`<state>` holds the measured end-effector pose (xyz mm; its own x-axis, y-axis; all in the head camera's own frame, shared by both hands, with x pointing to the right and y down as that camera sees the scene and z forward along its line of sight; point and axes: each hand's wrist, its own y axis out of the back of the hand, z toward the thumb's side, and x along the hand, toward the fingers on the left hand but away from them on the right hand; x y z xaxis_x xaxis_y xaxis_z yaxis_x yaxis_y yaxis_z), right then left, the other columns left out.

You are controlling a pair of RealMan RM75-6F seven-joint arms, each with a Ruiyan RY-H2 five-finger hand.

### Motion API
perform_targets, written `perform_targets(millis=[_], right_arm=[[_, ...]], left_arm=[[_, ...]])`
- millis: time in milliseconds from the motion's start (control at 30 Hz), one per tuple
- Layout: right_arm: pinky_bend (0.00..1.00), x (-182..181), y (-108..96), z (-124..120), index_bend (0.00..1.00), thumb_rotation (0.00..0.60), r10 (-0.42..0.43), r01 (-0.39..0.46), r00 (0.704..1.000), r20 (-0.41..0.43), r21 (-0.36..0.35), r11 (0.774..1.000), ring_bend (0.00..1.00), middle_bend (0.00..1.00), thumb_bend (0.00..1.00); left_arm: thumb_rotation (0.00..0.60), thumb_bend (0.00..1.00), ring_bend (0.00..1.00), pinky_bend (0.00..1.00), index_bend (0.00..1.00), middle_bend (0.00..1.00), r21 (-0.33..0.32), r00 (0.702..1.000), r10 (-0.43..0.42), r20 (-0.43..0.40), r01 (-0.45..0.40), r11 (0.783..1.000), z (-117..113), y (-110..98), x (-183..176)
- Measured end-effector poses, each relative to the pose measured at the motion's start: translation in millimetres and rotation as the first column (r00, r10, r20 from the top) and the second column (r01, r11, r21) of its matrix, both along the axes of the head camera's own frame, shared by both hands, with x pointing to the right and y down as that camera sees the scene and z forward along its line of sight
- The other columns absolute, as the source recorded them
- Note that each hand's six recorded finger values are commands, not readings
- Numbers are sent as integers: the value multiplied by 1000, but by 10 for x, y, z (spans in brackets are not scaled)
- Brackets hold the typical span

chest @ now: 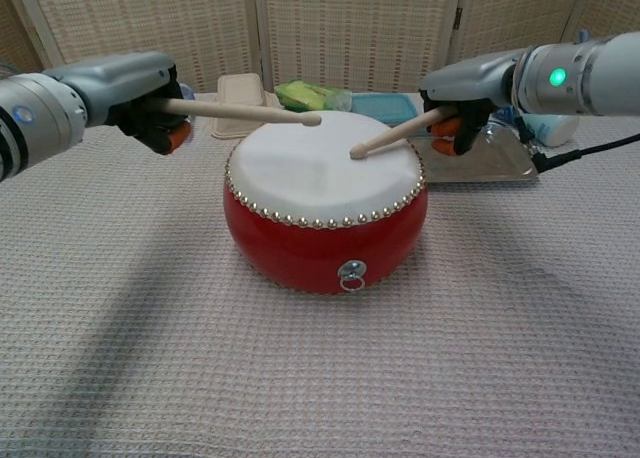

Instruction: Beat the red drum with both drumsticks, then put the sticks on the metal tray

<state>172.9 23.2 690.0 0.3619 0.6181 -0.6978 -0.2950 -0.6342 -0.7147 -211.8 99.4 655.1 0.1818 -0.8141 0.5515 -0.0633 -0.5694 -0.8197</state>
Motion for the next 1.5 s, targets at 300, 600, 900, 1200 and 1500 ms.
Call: perform_targets(millis=[300, 600, 900, 1200, 1500], right_arm=[[1000, -37, -178, -483, 1000, 600, 39, -45, 990, 134, 46, 998, 1000, 1000, 480], [1000, 42, 14, 35, 1000, 600, -5, 5, 1000, -9, -13, 1000, 1000, 1000, 480], [1000, -6, -145, -342, 1000, 600, 46, -50, 994, 98, 41, 998, 1000, 1000, 480], [1000, 58, -95, -168, 1000, 600, 33, -34, 998, 51, 16, 999, 1000, 1000, 480], [1000, 92, -18, 66, 1000, 600, 57, -57, 998, 34, -9, 998, 1000, 1000, 480]], left_arm=[[600, 651, 1000, 1000, 1000, 1000, -6, 992, 43, 115, -42, 999, 286, 106, 22], [600, 649, 1000, 1000, 1000, 1000, 79, 999, 8, 46, -11, 997, -43, -60, -18], [600, 649, 1000, 1000, 1000, 1000, 1, 991, 53, 120, -53, 999, 293, 124, 21], [600, 650, 1000, 1000, 1000, 1000, 70, 996, 20, 82, -26, 997, 49, -26, -45], [600, 649, 1000, 1000, 1000, 1000, 113, 1000, -20, 19, 18, 993, -178, -125, -203]])
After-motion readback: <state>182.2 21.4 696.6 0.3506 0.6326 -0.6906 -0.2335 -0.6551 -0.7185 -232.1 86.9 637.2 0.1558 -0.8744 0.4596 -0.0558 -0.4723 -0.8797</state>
